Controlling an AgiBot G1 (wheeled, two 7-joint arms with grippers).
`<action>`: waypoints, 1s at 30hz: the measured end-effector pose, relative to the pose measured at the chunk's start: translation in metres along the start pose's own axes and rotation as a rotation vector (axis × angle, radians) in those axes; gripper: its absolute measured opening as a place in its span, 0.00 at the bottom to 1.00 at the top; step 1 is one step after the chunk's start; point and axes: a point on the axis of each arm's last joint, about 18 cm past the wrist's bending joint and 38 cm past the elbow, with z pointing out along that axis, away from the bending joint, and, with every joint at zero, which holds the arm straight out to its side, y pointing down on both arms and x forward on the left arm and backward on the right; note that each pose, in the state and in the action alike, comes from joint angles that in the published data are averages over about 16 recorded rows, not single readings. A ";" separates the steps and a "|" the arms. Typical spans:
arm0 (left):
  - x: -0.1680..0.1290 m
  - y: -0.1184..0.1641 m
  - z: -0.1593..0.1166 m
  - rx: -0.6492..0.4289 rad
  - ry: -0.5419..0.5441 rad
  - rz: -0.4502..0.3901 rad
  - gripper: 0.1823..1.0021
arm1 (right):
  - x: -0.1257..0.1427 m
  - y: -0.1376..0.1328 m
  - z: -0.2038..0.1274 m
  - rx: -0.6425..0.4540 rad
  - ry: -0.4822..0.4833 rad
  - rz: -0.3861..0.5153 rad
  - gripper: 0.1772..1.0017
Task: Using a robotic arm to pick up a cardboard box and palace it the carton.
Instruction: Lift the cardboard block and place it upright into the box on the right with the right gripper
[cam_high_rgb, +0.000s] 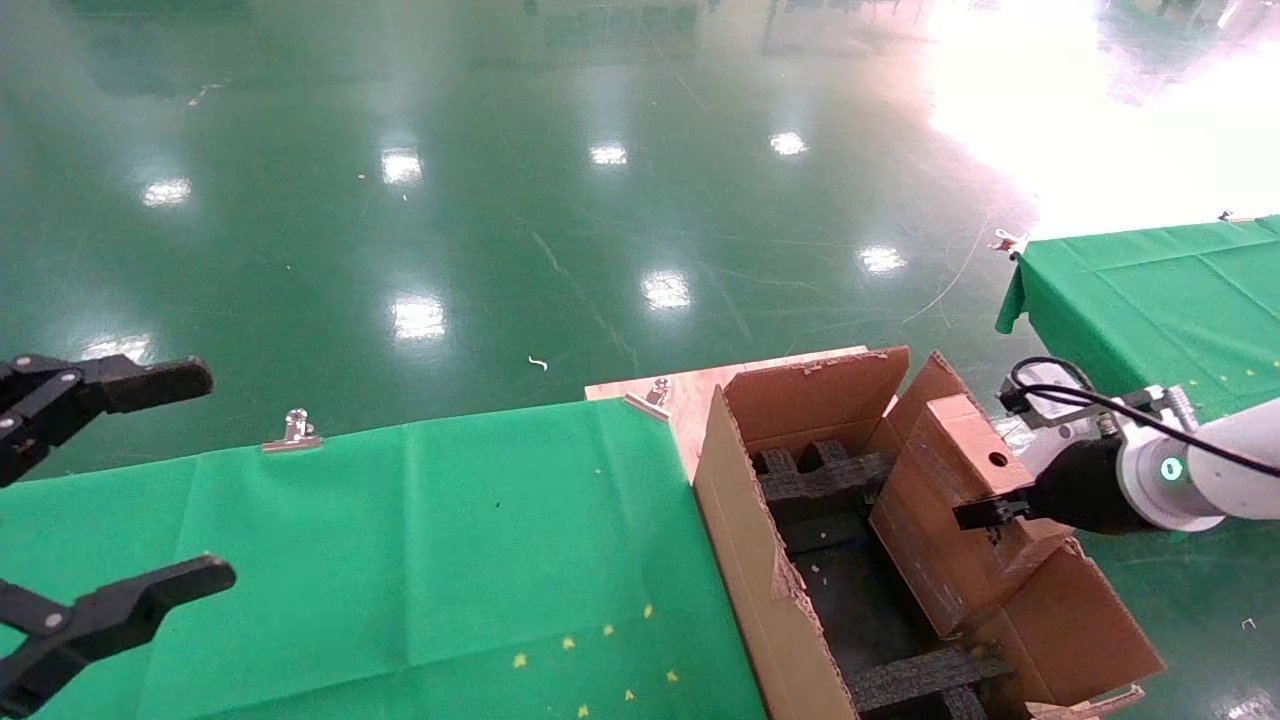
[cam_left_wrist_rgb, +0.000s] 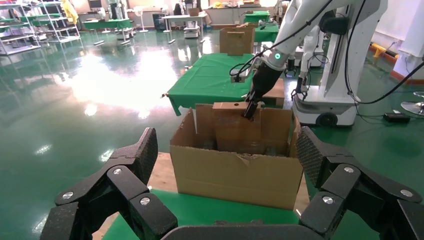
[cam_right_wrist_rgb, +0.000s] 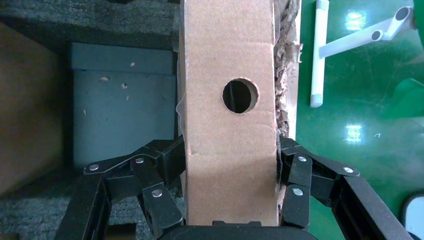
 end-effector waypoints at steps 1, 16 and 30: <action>0.000 0.000 0.000 0.000 0.000 0.000 1.00 | -0.001 0.001 0.002 0.000 0.000 0.001 0.21; 0.000 0.000 0.000 0.000 0.000 0.000 1.00 | -0.015 0.023 0.032 -0.019 0.001 0.001 0.20; 0.000 0.000 0.000 0.000 0.000 0.000 1.00 | -0.027 0.042 0.057 -0.067 -0.009 -0.001 0.20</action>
